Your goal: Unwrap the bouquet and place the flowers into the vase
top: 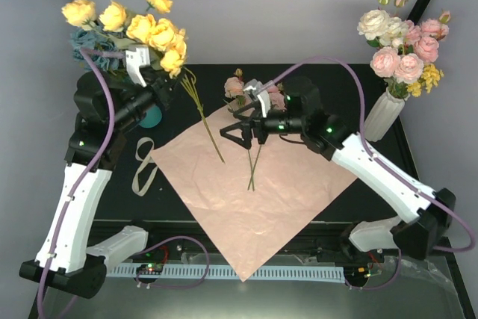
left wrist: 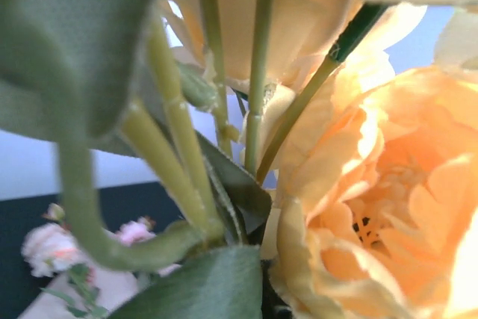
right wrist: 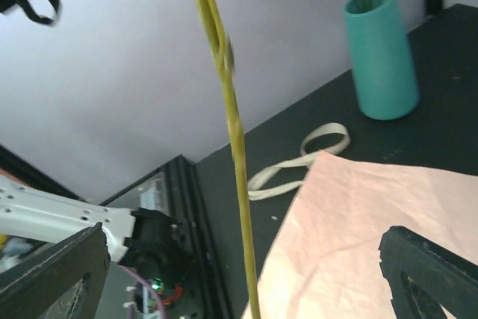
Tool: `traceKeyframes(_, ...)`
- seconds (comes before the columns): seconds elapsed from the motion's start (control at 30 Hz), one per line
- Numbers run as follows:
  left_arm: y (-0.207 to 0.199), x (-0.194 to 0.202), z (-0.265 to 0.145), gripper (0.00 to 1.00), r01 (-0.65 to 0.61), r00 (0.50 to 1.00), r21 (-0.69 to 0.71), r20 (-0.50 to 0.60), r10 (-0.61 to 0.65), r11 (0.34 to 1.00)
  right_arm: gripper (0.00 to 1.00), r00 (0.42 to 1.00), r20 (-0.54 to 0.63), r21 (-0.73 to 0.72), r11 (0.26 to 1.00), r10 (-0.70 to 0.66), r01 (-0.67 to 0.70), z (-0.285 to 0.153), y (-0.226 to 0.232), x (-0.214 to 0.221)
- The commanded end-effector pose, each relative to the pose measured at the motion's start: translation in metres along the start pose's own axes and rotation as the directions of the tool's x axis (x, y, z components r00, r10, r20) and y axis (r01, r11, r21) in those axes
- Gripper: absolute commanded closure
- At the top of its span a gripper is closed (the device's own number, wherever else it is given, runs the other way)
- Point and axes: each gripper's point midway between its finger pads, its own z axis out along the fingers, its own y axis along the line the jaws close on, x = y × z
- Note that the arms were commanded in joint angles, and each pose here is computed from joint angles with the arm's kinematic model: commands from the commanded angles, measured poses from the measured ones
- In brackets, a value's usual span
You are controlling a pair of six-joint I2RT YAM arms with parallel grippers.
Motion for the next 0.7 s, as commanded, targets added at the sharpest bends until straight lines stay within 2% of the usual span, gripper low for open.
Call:
traceKeyframes(0.0, 0.018, -0.038, -0.010, 0.98, -0.144, 0.985, -0.198, 0.071, 0.160, 0.970, 0.00, 0.993, 0.076, 0.176, 0.981, -0.093, 0.078, -0.020, -0.019, 0.001)
traceKeyframes(0.23, 0.023, -0.100, -0.019, 0.98, -0.299, 0.925, -0.371, 0.112, 0.362, 0.879, 0.00, 0.991, 0.100, 0.289, 0.956, -0.092, 0.059, -0.033, -0.034, 0.004)
traceKeyframes(0.4, 0.035, -0.132, -0.017, 0.98, -0.358, 0.876, -0.472, 0.129, 0.465, 0.805, 0.00, 0.990, 0.095, 0.319, 0.945, -0.104, 0.069, -0.035, -0.039, 0.003)
traceKeyframes(0.67, 0.060, -0.156, -0.012, 0.98, -0.511, 0.737, -0.601, 0.062, 0.673, 0.615, 0.00, 0.990, 0.062, 0.333, 0.938, -0.123, 0.096, -0.036, -0.041, 0.008)
